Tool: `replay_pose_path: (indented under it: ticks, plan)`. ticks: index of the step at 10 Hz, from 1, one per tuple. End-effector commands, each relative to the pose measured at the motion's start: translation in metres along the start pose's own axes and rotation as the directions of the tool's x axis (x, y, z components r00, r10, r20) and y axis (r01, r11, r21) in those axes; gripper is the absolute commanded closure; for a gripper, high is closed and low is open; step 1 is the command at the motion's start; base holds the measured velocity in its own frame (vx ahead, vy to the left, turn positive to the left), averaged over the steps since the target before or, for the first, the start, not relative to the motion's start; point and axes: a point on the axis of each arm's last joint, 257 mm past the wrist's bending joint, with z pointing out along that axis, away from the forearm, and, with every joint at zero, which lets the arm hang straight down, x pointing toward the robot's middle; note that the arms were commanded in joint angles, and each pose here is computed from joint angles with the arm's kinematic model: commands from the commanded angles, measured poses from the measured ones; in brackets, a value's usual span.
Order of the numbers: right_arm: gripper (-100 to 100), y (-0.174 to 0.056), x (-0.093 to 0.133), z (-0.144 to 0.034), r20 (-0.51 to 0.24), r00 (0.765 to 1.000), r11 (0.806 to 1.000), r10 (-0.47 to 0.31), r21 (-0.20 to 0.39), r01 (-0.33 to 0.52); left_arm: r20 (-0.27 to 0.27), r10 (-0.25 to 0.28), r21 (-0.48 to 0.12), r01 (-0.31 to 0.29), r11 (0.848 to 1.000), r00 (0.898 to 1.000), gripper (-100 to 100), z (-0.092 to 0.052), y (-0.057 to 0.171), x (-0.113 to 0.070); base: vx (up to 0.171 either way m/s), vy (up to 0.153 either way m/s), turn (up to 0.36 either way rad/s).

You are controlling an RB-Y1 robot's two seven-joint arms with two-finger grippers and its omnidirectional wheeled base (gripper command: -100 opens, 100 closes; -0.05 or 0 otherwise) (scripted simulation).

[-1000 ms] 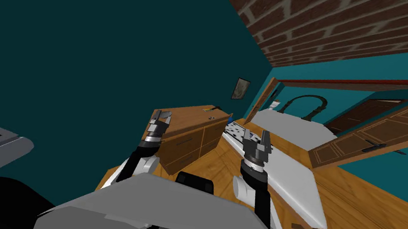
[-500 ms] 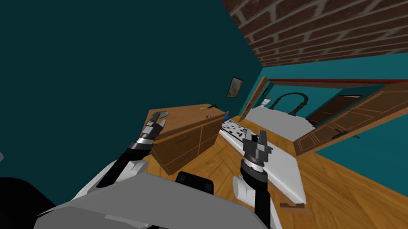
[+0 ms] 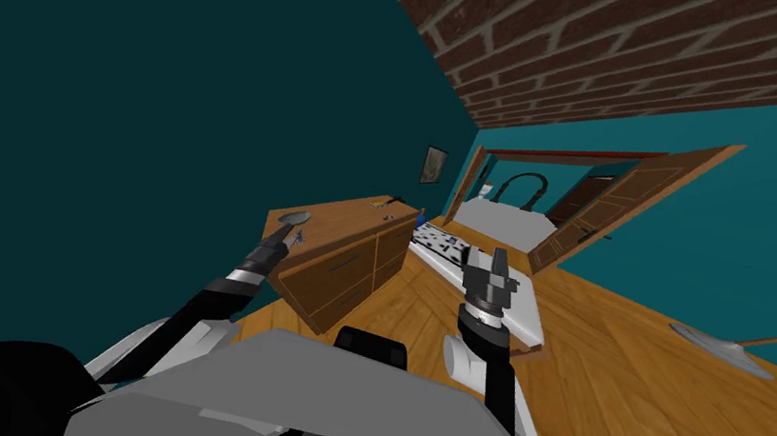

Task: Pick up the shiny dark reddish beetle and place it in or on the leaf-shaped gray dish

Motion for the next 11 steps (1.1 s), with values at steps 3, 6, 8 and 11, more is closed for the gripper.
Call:
replay_pose_path:
  ticks: [3,6,8,11]
  plan:
    - [0,0.0,0.0,0.0,0.0,1.0,1.0,0.0,0.0,0.0,-0.06,0.143,-0.126,-0.15,0.981,0.988,-100,-0.015,0.029,-0.023,-0.029,-0.001,-0.123]
    - [0,0.0,0.0,0.0,0.0,1.0,1.0,0.0,0.0,0.0,-0.102,0.206,-0.184,-0.222,0.957,0.973,-100,-0.026,0.042,-0.036,-0.017,-0.006,-0.077]
    - [0,0.0,0.0,0.0,0.0,1.0,1.0,0.0,0.0,0.0,-0.16,0.281,-0.268,-0.316,0.91,0.946,-100,-0.039,0.06,-0.057,-0.006,-0.012,-0.141]
    - [0,0.0,0.0,0.0,0.0,1.0,1.0,0.0,0.0,0.0,-0.22,0.331,-0.319,-0.388,0.865,0.918,-100,-0.051,0.072,-0.071,0.003,-0.012,-0.07]
